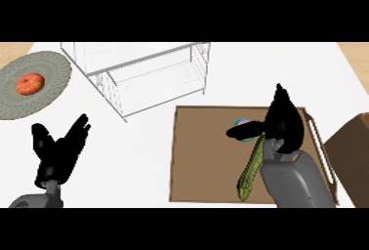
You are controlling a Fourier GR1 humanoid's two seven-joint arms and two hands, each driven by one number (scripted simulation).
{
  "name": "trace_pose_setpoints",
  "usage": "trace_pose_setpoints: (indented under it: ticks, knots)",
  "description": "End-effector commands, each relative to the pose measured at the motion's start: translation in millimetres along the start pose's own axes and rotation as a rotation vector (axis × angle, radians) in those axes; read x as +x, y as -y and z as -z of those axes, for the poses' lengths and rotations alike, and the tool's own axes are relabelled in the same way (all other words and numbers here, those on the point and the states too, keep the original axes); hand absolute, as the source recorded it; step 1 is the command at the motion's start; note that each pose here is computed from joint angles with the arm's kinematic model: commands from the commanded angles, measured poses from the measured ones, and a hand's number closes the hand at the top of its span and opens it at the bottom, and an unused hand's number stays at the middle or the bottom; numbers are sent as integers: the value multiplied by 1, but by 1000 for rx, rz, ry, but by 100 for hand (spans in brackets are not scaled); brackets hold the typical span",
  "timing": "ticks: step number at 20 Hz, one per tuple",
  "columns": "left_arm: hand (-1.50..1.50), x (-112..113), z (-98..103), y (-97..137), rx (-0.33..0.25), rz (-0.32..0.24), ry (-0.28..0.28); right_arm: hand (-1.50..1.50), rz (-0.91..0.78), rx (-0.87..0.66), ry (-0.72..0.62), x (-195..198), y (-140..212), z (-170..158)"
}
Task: Pick the cupcake from the tray and place it in the tiered shelf
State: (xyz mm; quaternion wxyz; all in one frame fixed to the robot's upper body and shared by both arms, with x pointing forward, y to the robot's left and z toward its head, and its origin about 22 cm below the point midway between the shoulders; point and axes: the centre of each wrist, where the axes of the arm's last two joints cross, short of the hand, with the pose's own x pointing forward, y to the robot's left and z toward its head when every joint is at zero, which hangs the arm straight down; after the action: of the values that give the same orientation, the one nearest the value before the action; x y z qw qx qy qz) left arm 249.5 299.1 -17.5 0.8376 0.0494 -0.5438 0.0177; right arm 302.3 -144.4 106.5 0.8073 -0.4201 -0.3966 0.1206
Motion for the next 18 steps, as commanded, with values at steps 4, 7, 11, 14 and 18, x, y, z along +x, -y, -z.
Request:
trace_pose_setpoints:
  ticks: [4,7,11,14,18]
  knots:
    - [0,-7,3,4,-14,-6,-43,-150,-58,-6,-259,-7,-21,7]
    - [0,1,9,0,-6,-16,-34,-150,-72,-33,-250,-6,-31,15]
    - [0,-13,6,0,4,-25,-38,-150,-98,-45,-285,-21,-28,26]
    - [0,-14,-2,26,-20,-5,-34,-150,-93,-73,-255,-13,-37,23]
    - [0,-19,2,4,-3,-10,-35,-150,-46,-78,-228,-20,-37,29]
